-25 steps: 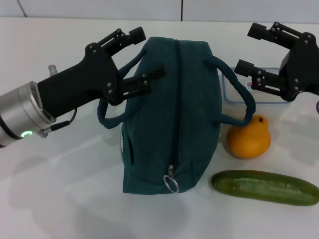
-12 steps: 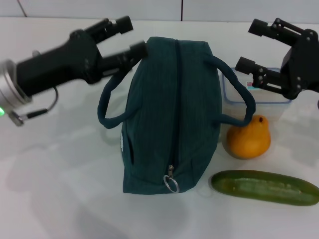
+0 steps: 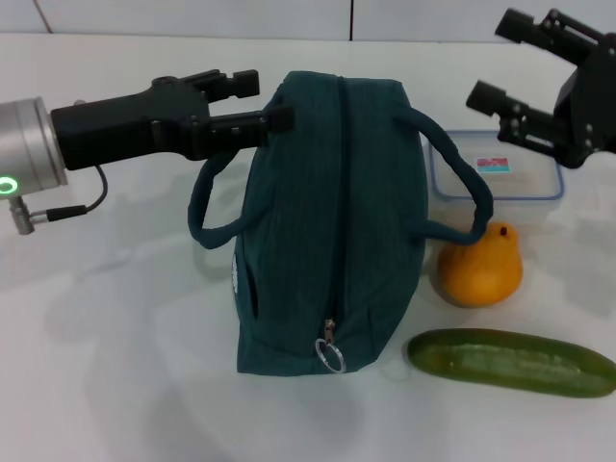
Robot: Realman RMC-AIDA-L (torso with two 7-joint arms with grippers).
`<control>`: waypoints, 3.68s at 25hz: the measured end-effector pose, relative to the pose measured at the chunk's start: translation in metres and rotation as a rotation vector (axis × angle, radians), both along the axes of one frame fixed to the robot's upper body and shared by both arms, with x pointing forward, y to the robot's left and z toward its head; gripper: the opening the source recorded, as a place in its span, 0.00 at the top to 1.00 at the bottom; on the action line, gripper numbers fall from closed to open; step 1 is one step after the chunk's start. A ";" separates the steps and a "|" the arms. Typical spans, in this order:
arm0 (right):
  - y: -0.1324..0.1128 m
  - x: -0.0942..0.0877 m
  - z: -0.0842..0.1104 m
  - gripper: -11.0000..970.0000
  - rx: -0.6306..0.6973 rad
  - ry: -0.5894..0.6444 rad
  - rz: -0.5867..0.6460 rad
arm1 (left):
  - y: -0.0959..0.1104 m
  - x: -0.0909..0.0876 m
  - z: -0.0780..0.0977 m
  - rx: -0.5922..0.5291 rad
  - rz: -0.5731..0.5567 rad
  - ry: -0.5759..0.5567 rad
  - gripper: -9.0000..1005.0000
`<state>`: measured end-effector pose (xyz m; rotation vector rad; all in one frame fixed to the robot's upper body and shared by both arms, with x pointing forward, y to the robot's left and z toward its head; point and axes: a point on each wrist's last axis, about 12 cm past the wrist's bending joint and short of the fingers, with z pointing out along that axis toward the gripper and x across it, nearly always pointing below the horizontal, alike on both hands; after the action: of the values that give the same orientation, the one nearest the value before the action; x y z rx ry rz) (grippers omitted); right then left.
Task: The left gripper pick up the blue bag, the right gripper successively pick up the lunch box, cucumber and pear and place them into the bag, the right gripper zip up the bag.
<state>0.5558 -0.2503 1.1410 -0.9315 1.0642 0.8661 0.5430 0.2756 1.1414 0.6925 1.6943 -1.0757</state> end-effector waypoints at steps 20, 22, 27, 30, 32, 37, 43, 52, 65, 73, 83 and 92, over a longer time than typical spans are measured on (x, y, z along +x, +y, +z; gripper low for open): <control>0.005 0.000 -0.002 0.25 0.020 0.003 -0.020 | -0.008 0.010 -0.011 0.056 0.054 0.078 0.25; 0.005 0.000 -0.002 0.25 0.018 0.005 -0.019 | -0.007 0.011 -0.013 0.063 0.069 0.086 0.26; 0.004 0.000 -0.004 0.26 0.002 0.008 -0.015 | -0.008 0.012 -0.019 0.066 0.073 0.101 0.27; 0.003 -0.001 -0.004 0.26 -0.002 0.008 -0.016 | -0.009 0.013 -0.021 0.069 0.069 0.096 0.29; 0.003 -0.001 -0.005 0.26 -0.006 0.008 -0.014 | -0.011 0.014 -0.022 0.076 0.063 0.093 0.31; 0.005 -0.001 -0.004 0.26 0.009 0.006 -0.012 | -0.014 0.016 -0.023 0.087 0.040 0.072 0.44; 0.003 -0.004 -0.010 0.26 0.036 0.008 -0.076 | -0.021 0.018 -0.018 0.107 -0.003 0.017 0.60; -0.011 -0.002 -0.024 0.27 0.233 0.095 -0.258 | -0.019 0.027 -0.022 0.064 0.034 -0.016 0.84; -0.037 -0.053 -0.061 0.28 0.357 0.126 -0.430 | -0.018 0.011 -0.050 -0.031 0.106 -0.058 0.90; -0.044 -0.050 -0.073 0.29 0.406 0.290 -0.487 | -0.017 0.010 -0.052 -0.035 0.119 -0.067 0.90; -0.082 -0.066 -0.092 0.31 0.629 0.579 -0.623 | -0.020 0.005 -0.061 0.002 0.108 -0.131 0.90; -0.080 -0.064 -0.111 0.32 0.683 0.821 -0.648 | -0.023 0.005 -0.062 0.005 0.098 -0.152 0.90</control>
<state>0.4920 -0.3304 1.0298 0.3958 1.4885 0.9628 0.5476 0.2526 1.0796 0.6705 1.5841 -0.9278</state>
